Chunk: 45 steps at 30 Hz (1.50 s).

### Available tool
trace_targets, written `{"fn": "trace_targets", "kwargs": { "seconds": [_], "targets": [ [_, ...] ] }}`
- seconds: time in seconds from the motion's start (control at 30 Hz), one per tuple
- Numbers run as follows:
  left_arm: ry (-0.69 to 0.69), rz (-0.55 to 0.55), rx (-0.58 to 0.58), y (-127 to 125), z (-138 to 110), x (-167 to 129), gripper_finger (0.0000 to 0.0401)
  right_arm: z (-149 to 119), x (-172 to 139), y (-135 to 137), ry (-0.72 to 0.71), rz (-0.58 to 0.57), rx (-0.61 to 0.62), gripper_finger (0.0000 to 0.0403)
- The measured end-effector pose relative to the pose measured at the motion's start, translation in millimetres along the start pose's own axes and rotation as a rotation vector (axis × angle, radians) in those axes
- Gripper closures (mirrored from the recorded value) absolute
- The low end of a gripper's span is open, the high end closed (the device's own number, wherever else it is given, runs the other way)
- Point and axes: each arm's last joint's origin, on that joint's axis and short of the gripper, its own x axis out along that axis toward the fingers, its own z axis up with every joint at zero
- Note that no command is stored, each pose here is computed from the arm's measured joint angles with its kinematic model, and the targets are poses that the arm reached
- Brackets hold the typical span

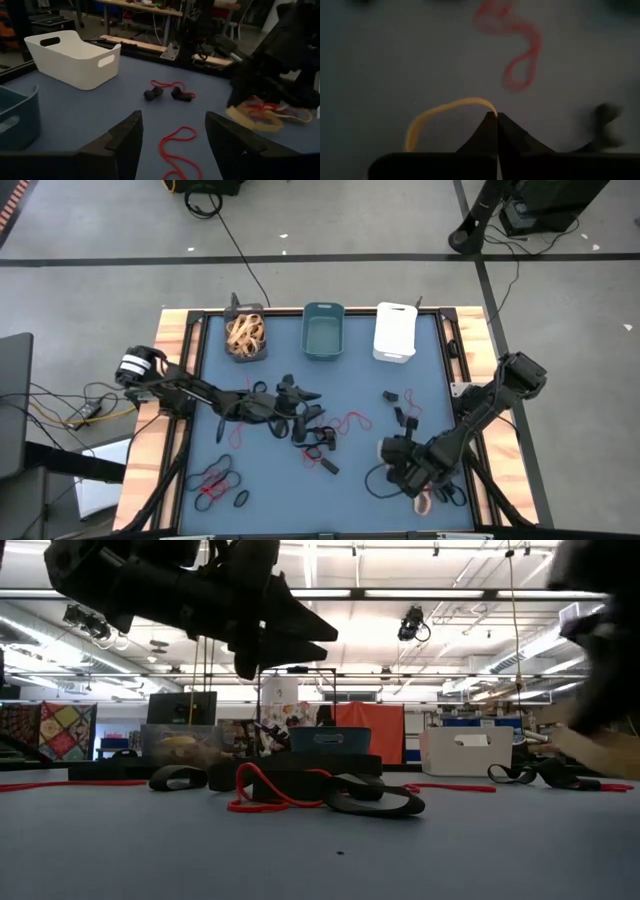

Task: Sort rubber bands into baskets
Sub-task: Put the yellow rubber band into the black bin

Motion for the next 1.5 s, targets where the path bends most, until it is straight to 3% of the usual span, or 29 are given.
{"fn": "trace_targets", "kwargs": {
  "seconds": [0.37, 0.7, 0.97, 1.2, 1.33, 1.5],
  "targets": [
    [-0.076, -0.075, -0.069, -11.7, -25.9, 34.9, 0.0183, 26.0, 15.0, -19.2, -0.249, -0.246, 0.07, 0.04],
    [-0.108, -0.081, -0.049, -27.6, -26.2, 70.4, 0.0183, 46.2, 24.5, -24.8, -0.335, -0.309, 0.052, 0.04],
    [-0.114, -0.076, -0.028, -27.5, -23.5, 74.0, 0.0183, 59.9, 22.8, -18.6, -0.414, -0.332, -0.066, 0.04],
    [-0.094, -0.136, -0.028, -26.5, -24.0, 75.1, 0.0186, 70.7, 19.3, -12.8, -0.472, -0.327, -0.125, 0.04],
    [-0.092, -0.14, -0.028, -26.7, -24.1, 75.1, 0.0228, 71.6, 18.8, -12.7, -0.479, -0.341, -0.135, 0.04],
    [-0.092, -0.14, -0.02, -26.7, -24.1, 75.1, 0.0338, 71.7, 18.5, -13.0, -0.485, -0.357, -0.132, 0.04]
  ]
}}
